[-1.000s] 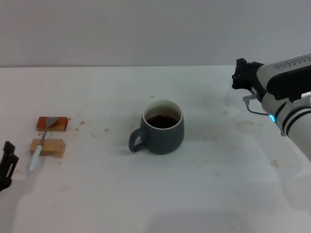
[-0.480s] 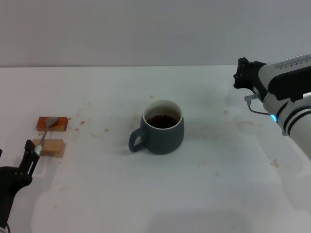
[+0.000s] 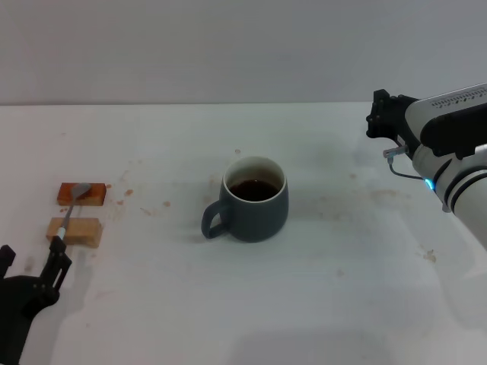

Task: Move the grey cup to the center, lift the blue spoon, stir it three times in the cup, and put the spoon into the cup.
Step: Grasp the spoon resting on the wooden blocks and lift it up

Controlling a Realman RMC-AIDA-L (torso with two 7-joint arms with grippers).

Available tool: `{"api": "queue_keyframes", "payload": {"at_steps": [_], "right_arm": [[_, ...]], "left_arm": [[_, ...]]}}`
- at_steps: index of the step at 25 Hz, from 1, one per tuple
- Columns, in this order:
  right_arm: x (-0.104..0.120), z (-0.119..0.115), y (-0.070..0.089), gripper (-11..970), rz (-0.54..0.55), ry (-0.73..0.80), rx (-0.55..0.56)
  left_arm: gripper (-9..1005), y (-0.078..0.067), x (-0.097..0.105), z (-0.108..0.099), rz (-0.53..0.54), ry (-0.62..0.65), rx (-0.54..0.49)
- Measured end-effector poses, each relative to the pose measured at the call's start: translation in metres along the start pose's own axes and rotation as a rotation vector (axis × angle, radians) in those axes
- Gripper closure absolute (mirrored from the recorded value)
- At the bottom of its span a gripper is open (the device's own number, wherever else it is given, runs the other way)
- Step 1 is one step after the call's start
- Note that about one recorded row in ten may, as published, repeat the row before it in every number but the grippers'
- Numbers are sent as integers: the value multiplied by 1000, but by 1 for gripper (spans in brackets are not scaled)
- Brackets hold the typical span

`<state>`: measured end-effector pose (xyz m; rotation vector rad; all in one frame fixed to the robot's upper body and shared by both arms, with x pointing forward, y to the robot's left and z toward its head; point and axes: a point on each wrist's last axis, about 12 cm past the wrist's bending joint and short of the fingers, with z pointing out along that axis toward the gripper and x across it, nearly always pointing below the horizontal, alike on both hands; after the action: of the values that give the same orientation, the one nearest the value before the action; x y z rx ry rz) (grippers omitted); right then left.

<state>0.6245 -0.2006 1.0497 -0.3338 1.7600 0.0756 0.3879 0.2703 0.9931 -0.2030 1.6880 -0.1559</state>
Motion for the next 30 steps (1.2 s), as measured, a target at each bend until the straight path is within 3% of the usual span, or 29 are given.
{"api": "queue_keyframes", "payload": {"at_steps": [9, 30], "right_arm": [[-1, 0, 1, 953, -1, -3, -3], [2, -1, 0, 952, 1, 5, -3]], "left_arm": [[185, -9, 7, -1, 42, 36, 7], [185, -1, 10, 13, 51, 93, 8]]}}
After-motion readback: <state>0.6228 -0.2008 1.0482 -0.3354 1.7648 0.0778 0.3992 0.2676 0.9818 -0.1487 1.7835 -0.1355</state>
